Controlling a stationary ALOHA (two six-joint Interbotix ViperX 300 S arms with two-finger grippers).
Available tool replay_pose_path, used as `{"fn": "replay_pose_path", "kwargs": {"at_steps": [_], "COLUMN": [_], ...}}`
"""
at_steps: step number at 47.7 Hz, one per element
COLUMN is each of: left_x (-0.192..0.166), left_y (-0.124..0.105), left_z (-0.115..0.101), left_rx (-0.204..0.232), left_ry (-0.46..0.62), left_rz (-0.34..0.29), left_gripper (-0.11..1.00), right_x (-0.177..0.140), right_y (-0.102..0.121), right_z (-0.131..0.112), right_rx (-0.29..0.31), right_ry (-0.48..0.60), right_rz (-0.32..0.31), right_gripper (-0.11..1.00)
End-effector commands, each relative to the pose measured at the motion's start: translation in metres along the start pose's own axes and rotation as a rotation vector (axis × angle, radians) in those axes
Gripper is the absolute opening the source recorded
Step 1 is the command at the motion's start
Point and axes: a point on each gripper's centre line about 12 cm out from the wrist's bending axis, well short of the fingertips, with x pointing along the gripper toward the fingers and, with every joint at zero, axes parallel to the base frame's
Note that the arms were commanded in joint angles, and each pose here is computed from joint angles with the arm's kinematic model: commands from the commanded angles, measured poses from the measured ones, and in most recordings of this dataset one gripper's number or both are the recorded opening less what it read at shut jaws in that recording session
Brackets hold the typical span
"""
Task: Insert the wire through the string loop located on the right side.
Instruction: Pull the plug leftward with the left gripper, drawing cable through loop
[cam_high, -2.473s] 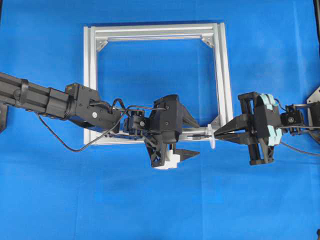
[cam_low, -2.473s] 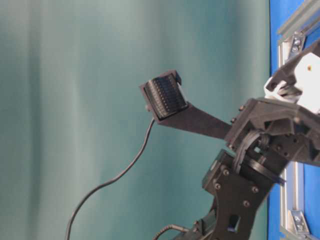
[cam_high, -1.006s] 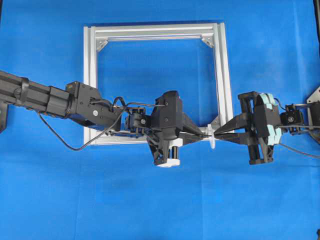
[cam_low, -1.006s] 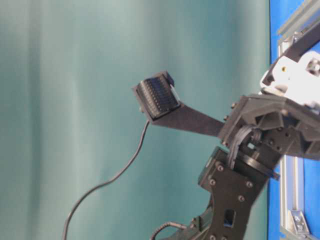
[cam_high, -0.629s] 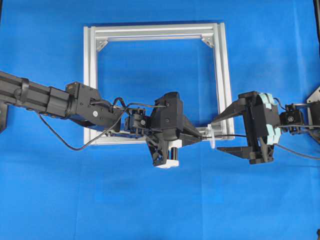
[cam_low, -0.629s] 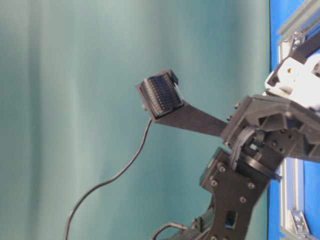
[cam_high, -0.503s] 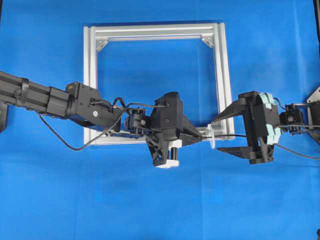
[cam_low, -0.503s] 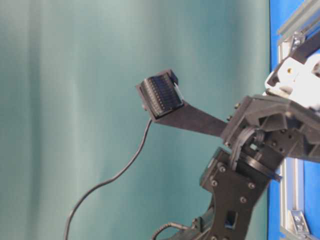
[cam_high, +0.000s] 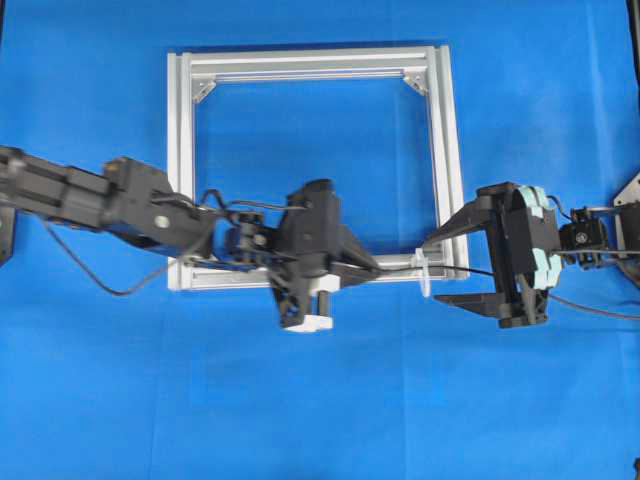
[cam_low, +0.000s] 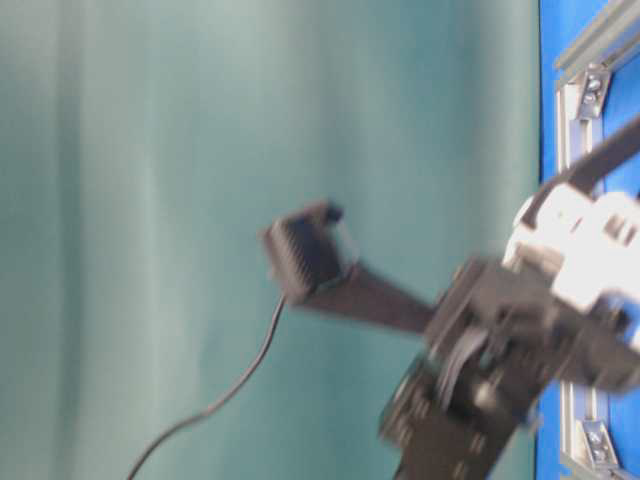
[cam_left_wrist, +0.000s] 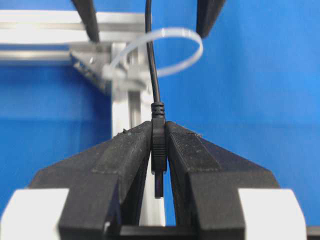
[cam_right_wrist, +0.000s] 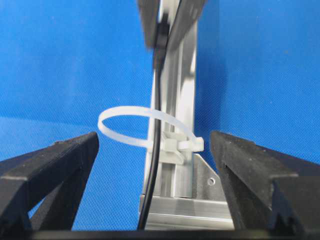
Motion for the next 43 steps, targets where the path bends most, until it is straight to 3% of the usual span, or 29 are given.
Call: {"fn": "replay_pose_path", "kwargs": {"at_steps": [1, 16, 26, 43], "left_x": [-0.023, -0.076, -0.124, -0.18], "left_y": [-0.002, 0.003, 0.004, 0.0], "left_z": [0.015, -0.023, -0.046, -0.08], "left_rx": [-0.002, -0.006, -0.061, -0.04], "left_ry": [-0.049, 0.022, 0.05, 0.082], "left_rz": [-0.007, -0.002, -0.006, -0.043], "left_gripper": [0.09, 0.09, 0.09, 0.09], "right_x": [-0.001, -0.001, -0.001, -0.001], "right_y": [0.0, 0.001, 0.001, 0.001], "right_z": [0.006, 0.006, 0.004, 0.004], "right_rx": [0.001, -0.001, -0.003, -0.005], "right_ry": [-0.023, -0.023, -0.01, -0.007], "right_rz": [0.002, 0.003, 0.004, 0.004], "right_gripper": [0.91, 0.91, 0.91, 0.91]}}
